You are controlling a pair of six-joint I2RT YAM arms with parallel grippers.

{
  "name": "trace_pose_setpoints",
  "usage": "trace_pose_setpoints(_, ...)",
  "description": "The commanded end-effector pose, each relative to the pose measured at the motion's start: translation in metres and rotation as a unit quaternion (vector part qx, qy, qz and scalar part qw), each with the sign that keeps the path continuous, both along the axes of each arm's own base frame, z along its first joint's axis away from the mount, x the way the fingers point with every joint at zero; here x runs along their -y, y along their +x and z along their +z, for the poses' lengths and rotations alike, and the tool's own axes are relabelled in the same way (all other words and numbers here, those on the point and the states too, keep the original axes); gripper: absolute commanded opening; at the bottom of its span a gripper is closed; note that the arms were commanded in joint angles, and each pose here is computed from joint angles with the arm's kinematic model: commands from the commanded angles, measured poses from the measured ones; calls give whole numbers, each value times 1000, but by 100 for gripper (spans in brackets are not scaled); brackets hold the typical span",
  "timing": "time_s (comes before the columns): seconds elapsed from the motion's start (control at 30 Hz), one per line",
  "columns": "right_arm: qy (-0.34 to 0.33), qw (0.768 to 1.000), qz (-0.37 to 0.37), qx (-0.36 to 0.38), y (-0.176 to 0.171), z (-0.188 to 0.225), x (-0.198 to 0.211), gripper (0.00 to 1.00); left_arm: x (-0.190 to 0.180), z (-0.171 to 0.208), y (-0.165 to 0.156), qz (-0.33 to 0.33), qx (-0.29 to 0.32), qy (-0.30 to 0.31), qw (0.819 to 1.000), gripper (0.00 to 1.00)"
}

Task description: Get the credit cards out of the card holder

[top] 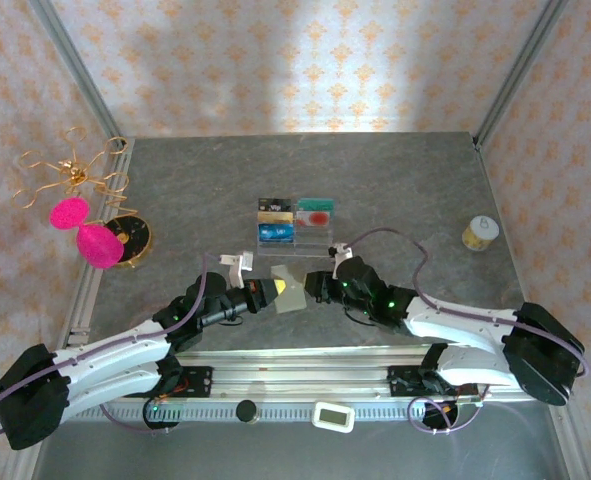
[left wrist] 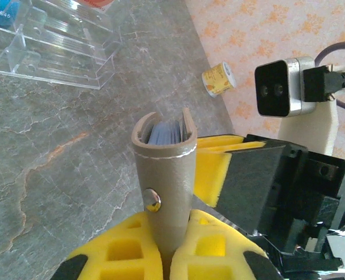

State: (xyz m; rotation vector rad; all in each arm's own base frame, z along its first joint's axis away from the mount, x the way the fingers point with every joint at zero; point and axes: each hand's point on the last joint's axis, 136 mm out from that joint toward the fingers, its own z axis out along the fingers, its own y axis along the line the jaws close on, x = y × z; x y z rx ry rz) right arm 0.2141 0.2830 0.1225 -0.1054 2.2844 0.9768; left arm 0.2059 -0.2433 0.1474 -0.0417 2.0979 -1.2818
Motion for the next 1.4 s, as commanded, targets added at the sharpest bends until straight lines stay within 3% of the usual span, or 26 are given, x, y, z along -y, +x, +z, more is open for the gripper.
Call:
trace_pose_setpoints(0.0,10,1000,-3,12,5,13,-3,0,2,12,1,-2,19,-22,1000,0)
trace_pose_setpoints(0.4,-64,998,-2,-7,-15,-22,10,0,7,-80,4,-15,-105,124,987,1)
trace_pose_setpoints(0.47,-68,998,-5,-7,-16,-24,10,0,3,-91,5,-6,-120,145,982,29)
trace_pose_setpoints(0.53,-76,997,-8,-6,-15,-25,11,0,-4,-98,7,9,-131,165,978,48)
trace_pose_setpoints(0.7,-91,996,1,-7,-14,-28,4,0,-27,-92,18,61,-118,184,974,65)
trace_pose_setpoints(0.9,-73,997,30,-2,-15,-9,-23,0,-52,-35,33,132,-29,162,977,80)
trace_pose_setpoints(1.13,-68,997,41,8,-17,13,-45,0,-65,-13,31,141,-4,175,974,82)
trace_pose_setpoints(1.27,-103,995,-8,-12,-12,-8,-22,0,-60,-19,28,123,-9,174,977,79)
trace_pose_setpoints(1.37,-138,988,-58,-42,-8,-37,9,0,-53,-28,26,106,-20,170,979,70)
